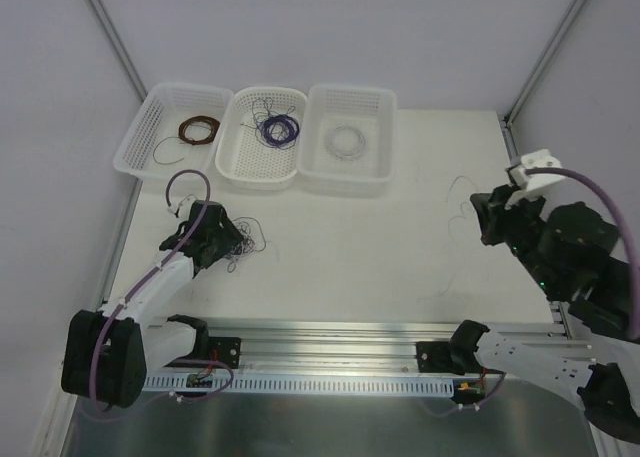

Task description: Untangle the cables

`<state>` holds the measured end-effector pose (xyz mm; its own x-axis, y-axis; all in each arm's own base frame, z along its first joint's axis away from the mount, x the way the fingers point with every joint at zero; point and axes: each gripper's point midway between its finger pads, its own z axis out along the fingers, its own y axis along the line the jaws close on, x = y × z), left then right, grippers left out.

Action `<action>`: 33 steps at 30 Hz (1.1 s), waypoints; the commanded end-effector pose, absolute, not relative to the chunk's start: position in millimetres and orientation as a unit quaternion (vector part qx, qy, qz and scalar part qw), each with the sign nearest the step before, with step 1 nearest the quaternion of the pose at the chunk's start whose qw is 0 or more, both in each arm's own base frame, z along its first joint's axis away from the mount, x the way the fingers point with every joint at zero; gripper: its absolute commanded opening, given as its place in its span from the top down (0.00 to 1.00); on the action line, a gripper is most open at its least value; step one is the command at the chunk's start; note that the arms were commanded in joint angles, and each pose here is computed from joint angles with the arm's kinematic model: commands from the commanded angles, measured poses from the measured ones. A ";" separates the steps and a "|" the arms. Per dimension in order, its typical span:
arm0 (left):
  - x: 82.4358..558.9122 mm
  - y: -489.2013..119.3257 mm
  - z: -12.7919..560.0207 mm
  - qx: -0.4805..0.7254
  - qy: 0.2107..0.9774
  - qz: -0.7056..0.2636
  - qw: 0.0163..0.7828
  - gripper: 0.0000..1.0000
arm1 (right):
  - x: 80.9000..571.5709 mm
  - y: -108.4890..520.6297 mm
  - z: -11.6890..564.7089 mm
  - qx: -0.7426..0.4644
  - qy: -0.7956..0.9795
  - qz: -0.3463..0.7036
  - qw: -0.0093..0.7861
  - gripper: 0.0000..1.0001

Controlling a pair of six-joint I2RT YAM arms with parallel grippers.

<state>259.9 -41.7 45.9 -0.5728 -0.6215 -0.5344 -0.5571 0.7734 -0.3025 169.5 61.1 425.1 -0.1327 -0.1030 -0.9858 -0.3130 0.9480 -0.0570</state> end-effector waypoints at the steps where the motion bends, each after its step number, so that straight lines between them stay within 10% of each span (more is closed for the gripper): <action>1: 263.9 -61.5 78.2 -0.276 0.893 -0.110 0.338 0.28 | 194.5 93.9 406.2 -0.157 0.761 0.070 0.625 0.99; 8: 245.1 -74.7 128.4 -0.197 0.897 -0.158 0.364 0.02 | 234.4 124.0 323.5 -0.152 0.828 0.044 0.538 0.99; 17: 217.4 -79.4 181.8 -0.057 0.866 -0.187 0.460 0.01 | 239.4 144.0 143.2 -0.081 0.929 0.103 0.345 0.98; 33: 204.4 -58.3 189.6 -0.045 0.832 -0.149 0.532 0.01 | 192.5 176.1 54.2 -0.196 0.963 0.094 0.159 0.38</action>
